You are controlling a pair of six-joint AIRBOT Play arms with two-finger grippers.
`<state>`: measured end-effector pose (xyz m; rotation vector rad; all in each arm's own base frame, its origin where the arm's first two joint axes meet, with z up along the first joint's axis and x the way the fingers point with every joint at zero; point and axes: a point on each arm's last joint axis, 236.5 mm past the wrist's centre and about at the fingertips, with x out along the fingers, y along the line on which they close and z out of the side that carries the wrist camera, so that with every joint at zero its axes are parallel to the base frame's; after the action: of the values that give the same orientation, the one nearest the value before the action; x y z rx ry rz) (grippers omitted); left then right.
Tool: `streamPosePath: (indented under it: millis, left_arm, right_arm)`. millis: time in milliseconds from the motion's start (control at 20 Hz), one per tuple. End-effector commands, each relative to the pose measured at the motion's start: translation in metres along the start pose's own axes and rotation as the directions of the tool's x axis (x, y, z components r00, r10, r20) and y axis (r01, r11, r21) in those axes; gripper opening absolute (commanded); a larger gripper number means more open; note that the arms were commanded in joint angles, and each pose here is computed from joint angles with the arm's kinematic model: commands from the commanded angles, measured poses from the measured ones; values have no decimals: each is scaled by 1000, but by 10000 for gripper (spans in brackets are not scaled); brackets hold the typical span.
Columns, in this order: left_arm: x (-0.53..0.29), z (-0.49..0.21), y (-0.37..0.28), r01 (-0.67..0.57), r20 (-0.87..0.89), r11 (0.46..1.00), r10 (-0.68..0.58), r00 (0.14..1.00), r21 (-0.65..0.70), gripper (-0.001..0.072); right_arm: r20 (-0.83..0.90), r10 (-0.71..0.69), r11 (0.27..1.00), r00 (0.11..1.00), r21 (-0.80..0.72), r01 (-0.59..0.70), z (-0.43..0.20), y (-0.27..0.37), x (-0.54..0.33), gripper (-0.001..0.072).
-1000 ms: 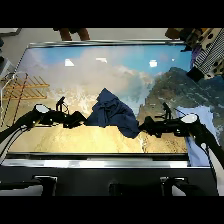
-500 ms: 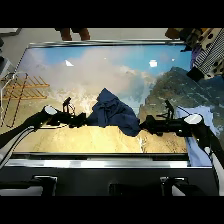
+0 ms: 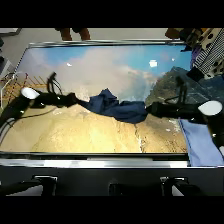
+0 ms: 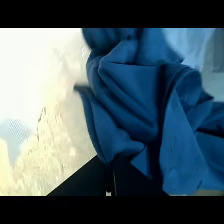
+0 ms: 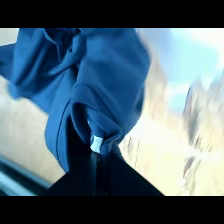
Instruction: Fold the clothes and pants, and hang the long-sleeved shirts on hangers.
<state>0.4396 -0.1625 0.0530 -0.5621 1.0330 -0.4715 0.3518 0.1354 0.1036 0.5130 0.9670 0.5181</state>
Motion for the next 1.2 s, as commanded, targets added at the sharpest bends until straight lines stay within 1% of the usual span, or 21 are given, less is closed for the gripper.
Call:
streamPosePath:
  millis: [0,150,300,400,500,600,700,850,900,1000,1100,1150]
  left_arm:
    - [-106,82,-46,-50,252,991,17,968,126,12]
    - [-221,125,-117,-66,486,972,-54,872,228,12]
    - [-329,121,-183,-103,660,952,-120,741,289,12]
    - [-384,100,-212,-132,735,946,-137,664,295,12]
    - [-423,76,-223,-153,791,954,-118,600,258,12]
    - [-440,56,-218,-176,812,963,-66,580,204,12]
    - [-433,45,-204,-203,786,965,-3,619,163,12]
    - [-388,49,-168,-225,671,969,101,734,101,12]
    - [-368,54,-153,-231,624,970,134,770,76,12]
    - [-319,67,-112,-256,507,966,207,837,28,12]
    - [-264,78,-64,-284,373,958,273,887,-28,12]
    - [-234,80,-36,-307,297,950,310,903,-59,12]
  right_arm:
    - [223,-38,966,974,-243,93,73,49,-70,29]
    - [375,47,917,926,-383,109,105,118,-140,29]
    - [446,126,858,886,-497,129,97,179,-205,29]
    - [493,171,833,853,-535,142,81,213,-246,29]
    - [554,208,829,806,-538,156,66,238,-283,29]
    - [610,203,842,766,-508,181,62,246,-307,30]
    - [639,150,871,754,-446,205,70,234,-310,30]
    - [599,28,918,801,-332,216,102,192,-274,30]
    - [555,-10,941,832,-277,196,116,173,-250,30]
    - [413,-69,982,908,-133,136,137,130,-186,30]
    - [217,-73,995,974,-47,85,144,87,-109,30]
    - [137,-60,998,989,-18,63,146,66,-73,30]
